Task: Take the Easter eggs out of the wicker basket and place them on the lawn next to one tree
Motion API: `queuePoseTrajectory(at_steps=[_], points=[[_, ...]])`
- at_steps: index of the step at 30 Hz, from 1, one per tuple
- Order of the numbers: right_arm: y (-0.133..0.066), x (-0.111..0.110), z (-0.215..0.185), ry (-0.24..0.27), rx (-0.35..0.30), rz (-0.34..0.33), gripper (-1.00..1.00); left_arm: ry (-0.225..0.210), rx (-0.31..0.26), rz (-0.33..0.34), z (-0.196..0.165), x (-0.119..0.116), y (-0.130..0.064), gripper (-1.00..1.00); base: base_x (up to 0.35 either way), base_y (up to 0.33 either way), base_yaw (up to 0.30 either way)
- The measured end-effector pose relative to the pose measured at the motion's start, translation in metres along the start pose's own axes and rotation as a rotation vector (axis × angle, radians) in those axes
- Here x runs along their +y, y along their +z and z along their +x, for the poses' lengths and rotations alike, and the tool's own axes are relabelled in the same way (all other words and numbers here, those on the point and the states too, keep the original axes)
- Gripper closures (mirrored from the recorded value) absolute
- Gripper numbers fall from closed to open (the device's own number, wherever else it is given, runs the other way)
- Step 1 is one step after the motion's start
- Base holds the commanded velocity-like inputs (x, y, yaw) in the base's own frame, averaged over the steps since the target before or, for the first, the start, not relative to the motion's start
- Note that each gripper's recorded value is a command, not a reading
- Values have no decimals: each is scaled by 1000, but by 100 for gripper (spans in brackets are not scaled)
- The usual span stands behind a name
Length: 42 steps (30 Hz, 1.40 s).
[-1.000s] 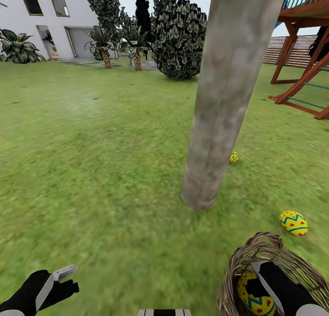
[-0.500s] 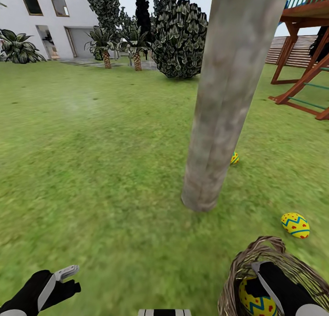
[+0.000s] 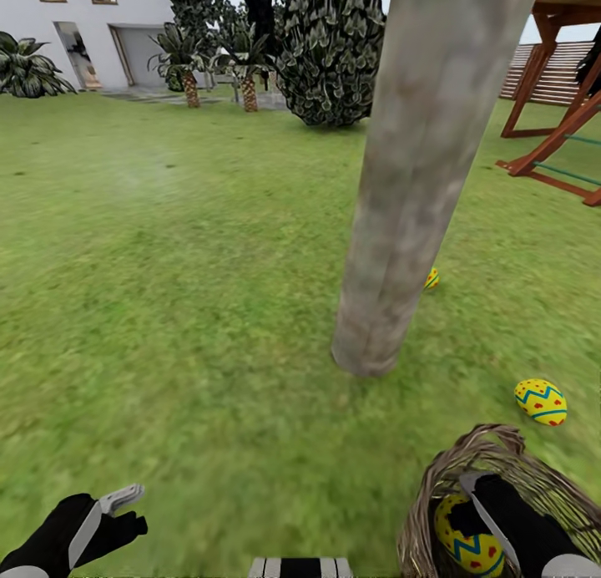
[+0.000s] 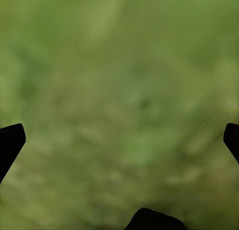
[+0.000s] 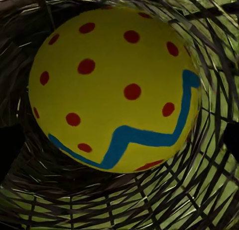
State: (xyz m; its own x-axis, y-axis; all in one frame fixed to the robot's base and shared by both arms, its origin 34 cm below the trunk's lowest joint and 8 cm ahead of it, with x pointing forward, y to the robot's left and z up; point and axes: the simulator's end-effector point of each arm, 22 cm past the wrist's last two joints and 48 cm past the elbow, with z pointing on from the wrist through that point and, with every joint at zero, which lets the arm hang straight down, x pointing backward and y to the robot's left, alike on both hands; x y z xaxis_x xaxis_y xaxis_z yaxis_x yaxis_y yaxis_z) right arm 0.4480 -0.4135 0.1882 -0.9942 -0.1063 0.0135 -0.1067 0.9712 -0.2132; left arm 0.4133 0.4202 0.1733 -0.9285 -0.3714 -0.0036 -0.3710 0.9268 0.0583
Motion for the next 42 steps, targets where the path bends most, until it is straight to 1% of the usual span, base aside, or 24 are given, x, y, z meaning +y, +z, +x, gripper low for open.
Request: queuePoseTrajectory(at_steps=[4,22,32,42], points=[[3,-10,-2,-2,-3,16,-100,1,16,-5,5,1,6,-100,0,0,0],[28,1,15,-27,50,9,-100,4,83,-32,28,9,31,-100,0,0,0],[42,4,25,-37,81,7,-100,4,125,-45,44,12,45,-100,0,0,0],[39,4,17,-36,63,6,-100,5,128,-38,46,7,46,-100,0,0,0]])
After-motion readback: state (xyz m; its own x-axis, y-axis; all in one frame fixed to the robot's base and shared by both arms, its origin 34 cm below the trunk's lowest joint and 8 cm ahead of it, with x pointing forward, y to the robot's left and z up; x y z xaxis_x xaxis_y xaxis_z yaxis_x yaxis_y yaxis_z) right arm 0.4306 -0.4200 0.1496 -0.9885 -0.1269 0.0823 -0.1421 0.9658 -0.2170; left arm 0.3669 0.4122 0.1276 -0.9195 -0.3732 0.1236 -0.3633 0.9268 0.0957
